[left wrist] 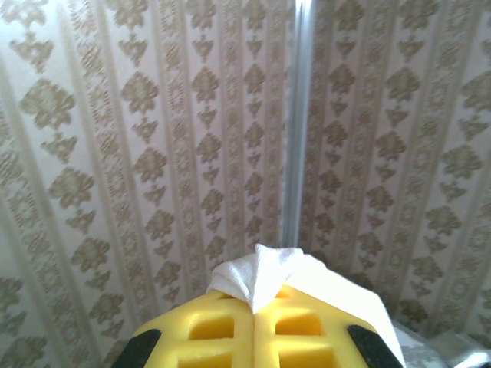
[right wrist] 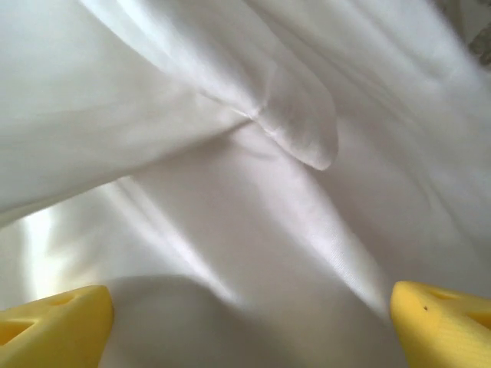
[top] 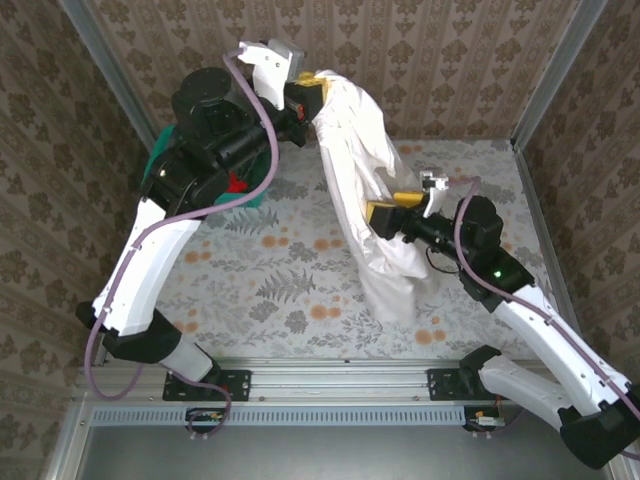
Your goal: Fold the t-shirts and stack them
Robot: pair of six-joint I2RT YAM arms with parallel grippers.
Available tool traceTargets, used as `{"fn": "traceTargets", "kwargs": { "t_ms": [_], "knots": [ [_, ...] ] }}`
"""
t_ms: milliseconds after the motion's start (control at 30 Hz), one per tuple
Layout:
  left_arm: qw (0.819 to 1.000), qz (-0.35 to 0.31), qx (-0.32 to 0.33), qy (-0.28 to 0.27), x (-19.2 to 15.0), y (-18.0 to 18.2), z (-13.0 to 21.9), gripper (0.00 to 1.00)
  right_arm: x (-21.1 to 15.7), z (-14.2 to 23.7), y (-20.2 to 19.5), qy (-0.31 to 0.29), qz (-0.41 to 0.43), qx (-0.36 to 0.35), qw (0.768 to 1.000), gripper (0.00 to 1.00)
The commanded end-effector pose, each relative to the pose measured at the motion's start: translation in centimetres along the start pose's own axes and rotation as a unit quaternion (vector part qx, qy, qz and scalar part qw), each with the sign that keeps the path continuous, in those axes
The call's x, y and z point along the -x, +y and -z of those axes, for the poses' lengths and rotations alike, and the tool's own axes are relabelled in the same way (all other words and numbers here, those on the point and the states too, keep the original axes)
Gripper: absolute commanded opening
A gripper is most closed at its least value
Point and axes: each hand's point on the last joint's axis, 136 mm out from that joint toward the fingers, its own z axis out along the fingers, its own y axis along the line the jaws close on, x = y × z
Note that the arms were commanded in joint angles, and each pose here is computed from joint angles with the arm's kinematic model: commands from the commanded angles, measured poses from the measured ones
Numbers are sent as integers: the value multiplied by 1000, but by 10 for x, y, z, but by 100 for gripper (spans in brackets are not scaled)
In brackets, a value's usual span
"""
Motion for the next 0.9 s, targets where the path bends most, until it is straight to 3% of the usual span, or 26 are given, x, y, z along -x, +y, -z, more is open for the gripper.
{"fn": "traceTargets", "kwargs": {
  "t_ms": [0,67,100,133,167,267,367,500,667,767,867],
  "knots": [
    [996,26,85,-4,-28,52,-2,0,-23,3,-36,25,15,-85,996,92],
    [987,64,143,30,-83,93,-2,15,-36,5,-60,48,18,-144,988,92],
    [981,84,167,49,-112,111,-1,31,-42,5,-70,59,19,-168,984,92],
    [973,111,191,73,-146,134,1,63,-50,5,-82,73,20,-194,978,92],
    [965,136,199,102,-179,149,-1,75,-59,5,-93,90,19,-218,972,92],
    [930,177,247,208,-264,192,11,78,-85,-2,-117,148,17,-261,954,91],
    [913,176,258,264,-304,193,19,84,-110,-6,-141,206,13,-306,929,90],
    [915,149,218,305,-328,157,17,85,-129,-7,-179,249,-21,-354,901,79],
    [912,99,125,378,-388,101,0,84,-136,-12,-231,274,-84,-394,873,78],
    [897,97,70,425,-435,80,-11,83,-129,-15,-263,280,-99,-433,851,75],
    [875,86,43,474,-474,71,-24,72,-127,-27,-286,291,-108,-444,841,74]
  ]
}}
